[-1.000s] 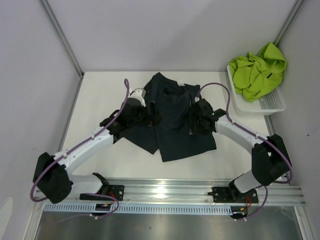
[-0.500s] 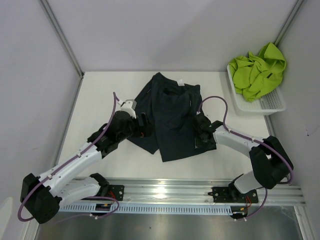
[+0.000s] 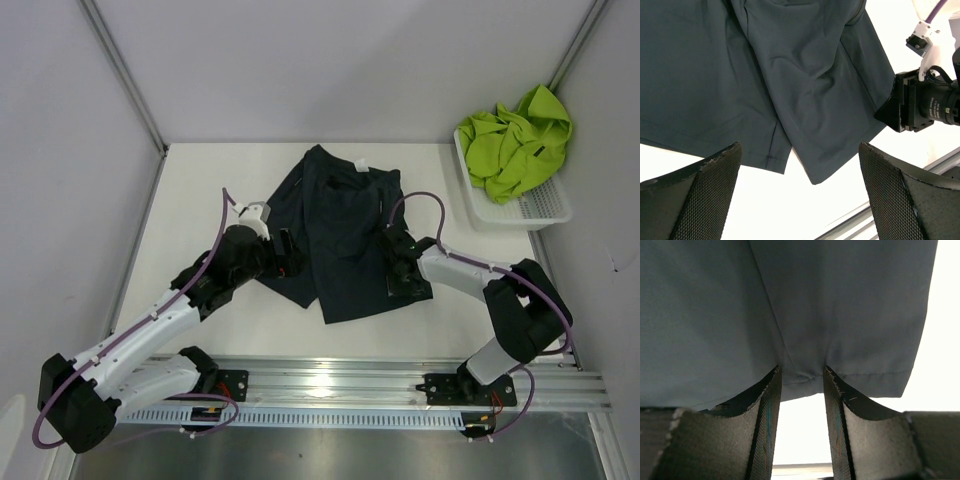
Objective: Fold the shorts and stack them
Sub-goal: Flatten the shorts out
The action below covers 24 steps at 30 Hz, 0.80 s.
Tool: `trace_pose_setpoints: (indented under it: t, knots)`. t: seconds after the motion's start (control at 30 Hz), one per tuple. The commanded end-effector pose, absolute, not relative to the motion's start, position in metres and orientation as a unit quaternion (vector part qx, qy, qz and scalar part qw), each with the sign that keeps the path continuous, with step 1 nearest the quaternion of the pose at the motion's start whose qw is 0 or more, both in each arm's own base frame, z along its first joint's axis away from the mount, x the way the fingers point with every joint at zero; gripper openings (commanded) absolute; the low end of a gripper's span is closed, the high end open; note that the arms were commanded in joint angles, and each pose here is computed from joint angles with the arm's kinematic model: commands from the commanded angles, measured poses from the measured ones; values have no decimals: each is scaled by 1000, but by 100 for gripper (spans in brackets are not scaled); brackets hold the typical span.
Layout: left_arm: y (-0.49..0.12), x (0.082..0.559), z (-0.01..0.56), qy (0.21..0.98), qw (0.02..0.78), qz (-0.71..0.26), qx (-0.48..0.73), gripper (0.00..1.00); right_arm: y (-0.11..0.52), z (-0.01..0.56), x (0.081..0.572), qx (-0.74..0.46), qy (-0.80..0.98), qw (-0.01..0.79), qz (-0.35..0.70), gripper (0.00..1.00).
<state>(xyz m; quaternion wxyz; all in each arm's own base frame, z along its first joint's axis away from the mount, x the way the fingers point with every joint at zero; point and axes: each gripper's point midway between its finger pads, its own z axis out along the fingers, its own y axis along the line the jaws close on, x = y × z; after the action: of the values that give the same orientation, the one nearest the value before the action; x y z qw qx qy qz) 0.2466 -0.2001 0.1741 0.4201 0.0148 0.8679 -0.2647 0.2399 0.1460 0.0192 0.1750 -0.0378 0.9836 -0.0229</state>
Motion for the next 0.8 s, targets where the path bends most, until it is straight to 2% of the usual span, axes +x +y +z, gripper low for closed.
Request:
trace_pose_setpoints:
  t: [0.0,0.13,0.2,0.23,0.33,0.37,0.77]
  knots:
    - [-201,247,183,860,430,-274,14,99,153,26,251,-56,982,182,-22,42]
    - [-201,248,182,861,429,-273,17,99,155,26,254,-66,984,166,-29,39]
    - [-202,248,183,861,429,-272,18,99,154,24,254,-69,985,157,-30,33]
    - [-202,249,184,860,431,-273,19,99,155,24,255,-69,985,154,-27,23]
    - [-201,248,185,860,431,-271,20,99,156,25,256,-68,986,152,-24,2]
    - [-200,248,185,860,432,-271,21,99,160,29,257,-68,985,156,-17,0]
    - [-191,232,188,862,428,-270,30,99,252,85,204,-132,966,203,85,0]
